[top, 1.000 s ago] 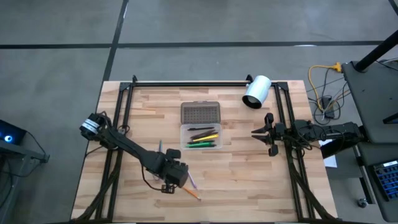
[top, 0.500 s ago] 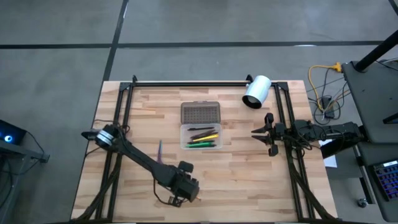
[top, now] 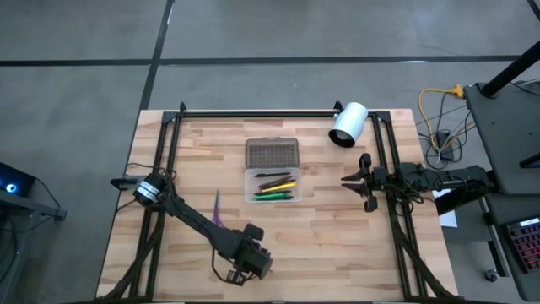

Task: Pick & place school supplies into a supply box
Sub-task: Put the orange pencil into the supply box

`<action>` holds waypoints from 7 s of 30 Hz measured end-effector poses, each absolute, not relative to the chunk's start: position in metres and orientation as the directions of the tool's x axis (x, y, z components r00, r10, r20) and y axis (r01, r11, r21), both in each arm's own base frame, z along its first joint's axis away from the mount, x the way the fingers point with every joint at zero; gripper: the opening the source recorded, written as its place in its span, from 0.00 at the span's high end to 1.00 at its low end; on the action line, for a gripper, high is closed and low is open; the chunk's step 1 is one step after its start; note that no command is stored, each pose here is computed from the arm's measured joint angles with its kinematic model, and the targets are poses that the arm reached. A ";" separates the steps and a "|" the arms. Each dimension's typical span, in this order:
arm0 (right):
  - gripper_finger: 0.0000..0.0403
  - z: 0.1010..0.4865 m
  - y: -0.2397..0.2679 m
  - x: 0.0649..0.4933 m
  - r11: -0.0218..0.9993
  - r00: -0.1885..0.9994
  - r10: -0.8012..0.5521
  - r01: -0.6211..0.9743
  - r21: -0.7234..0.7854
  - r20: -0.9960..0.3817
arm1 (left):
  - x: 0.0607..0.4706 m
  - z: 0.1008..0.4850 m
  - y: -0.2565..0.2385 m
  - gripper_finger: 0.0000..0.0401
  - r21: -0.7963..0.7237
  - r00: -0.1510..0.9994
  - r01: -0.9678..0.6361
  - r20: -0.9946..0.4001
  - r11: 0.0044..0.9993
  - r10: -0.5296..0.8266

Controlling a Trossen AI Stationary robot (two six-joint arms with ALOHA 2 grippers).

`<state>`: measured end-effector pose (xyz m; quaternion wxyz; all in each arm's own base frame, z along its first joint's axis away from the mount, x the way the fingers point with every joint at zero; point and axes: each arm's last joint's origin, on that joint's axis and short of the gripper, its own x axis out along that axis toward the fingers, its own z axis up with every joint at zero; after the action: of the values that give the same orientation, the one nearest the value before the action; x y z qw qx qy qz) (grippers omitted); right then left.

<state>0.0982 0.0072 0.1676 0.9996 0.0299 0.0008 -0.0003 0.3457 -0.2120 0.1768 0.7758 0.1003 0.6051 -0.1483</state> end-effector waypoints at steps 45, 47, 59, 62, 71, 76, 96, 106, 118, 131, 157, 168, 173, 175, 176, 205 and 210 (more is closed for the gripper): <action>0.82 0.168 0.007 0.098 0.998 1.000 -0.001 0.001 0.060 -0.002 | 0.331 0.153 -0.203 0.98 -0.003 0.149 0.349 -0.987 0.937 -0.058; 0.83 0.168 0.007 0.098 0.998 1.000 -0.001 0.001 0.060 -0.002 | 0.331 0.153 -0.203 0.98 -0.003 0.149 0.349 -0.987 0.937 -0.058; 0.80 0.168 0.007 0.098 0.998 1.000 -0.001 0.001 0.060 -0.002 | 0.333 0.156 -0.203 0.98 -0.005 0.157 0.348 -0.986 0.937 -0.063; 0.79 0.168 0.007 0.098 0.998 1.000 -0.001 0.001 0.060 -0.002 | 0.333 0.156 -0.203 0.98 -0.005 0.158 0.348 -0.985 0.937 -0.064; 0.81 0.168 0.007 0.098 0.998 1.000 -0.001 0.001 0.060 -0.002 | 0.333 0.157 -0.203 0.98 -0.005 0.159 0.348 -0.985 0.938 -0.064; 0.83 0.168 0.007 0.098 0.998 1.000 0.000 0.000 0.060 -0.002 | 0.333 0.159 -0.203 0.98 -0.006 0.163 0.348 -0.984 0.938 -0.067; 0.80 0.168 0.007 0.098 0.998 1.000 -0.001 0.001 0.060 -0.002 | 0.336 0.172 -0.205 0.99 -0.015 0.197 0.347 -0.976 0.938 -0.089; 0.83 0.168 0.007 0.098 0.998 1.000 -0.001 0.001 0.060 -0.002 | 0.339 0.194 -0.205 0.99 0.021 0.193 0.342 -0.980 0.940 -0.048; 0.80 0.168 0.007 0.098 0.998 1.000 -0.001 0.001 0.060 -0.002 | 0.344 0.209 -0.195 0.99 0.177 0.231 0.297 -0.967 0.938 0.109; 0.83 0.168 0.007 0.098 0.998 1.000 0.000 0.000 0.060 -0.002 | 0.348 0.220 -0.180 0.99 0.408 0.294 0.225 -0.894 0.885 0.337; 0.82 0.168 0.007 0.098 0.998 1.000 0.000 0.001 0.060 -0.002 | 0.374 0.234 -0.117 0.99 0.761 0.340 -0.054 -0.594 0.646 0.729; 0.79 0.168 0.007 0.098 0.998 1.000 -0.001 0.001 0.060 -0.002 | 0.373 0.209 -0.085 0.99 0.791 0.257 -0.111 -0.561 0.601 0.787; 0.81 0.168 0.007 0.098 0.998 1.000 -0.001 0.001 0.060 -0.002 | 0.377 0.196 -0.072 0.99 0.785 0.253 -0.143 -0.560 0.603 0.789; 0.82 0.168 0.007 0.098 0.998 1.000 -0.001 0.001 0.060 -0.002 | 0.379 0.192 -0.067 0.99 0.783 0.257 -0.152 -0.558 0.604 0.789; 0.82 0.168 0.007 0.098 0.998 1.000 -0.001 0.001 0.060 -0.002 | 0.379 0.190 -0.065 0.99 0.785 0.260 -0.143 -0.557 0.602 0.788; 0.83 0.168 0.007 0.098 0.998 1.000 -0.001 0.001 0.060 -0.002 | 0.385 0.175 -0.062 0.95 0.770 0.300 -0.173 -0.553 0.615 0.777; 0.81 0.168 0.007 0.098 0.998 1.000 -0.001 0.001 0.060 -0.002 | 0.385 0.175 -0.062 0.91 0.768 0.300 -0.172 -0.556 0.617 0.775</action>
<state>0.0982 0.0072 0.1675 0.9996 0.0299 0.0010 -0.0004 0.3847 -0.0624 0.1752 0.7476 0.3019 0.4995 0.3169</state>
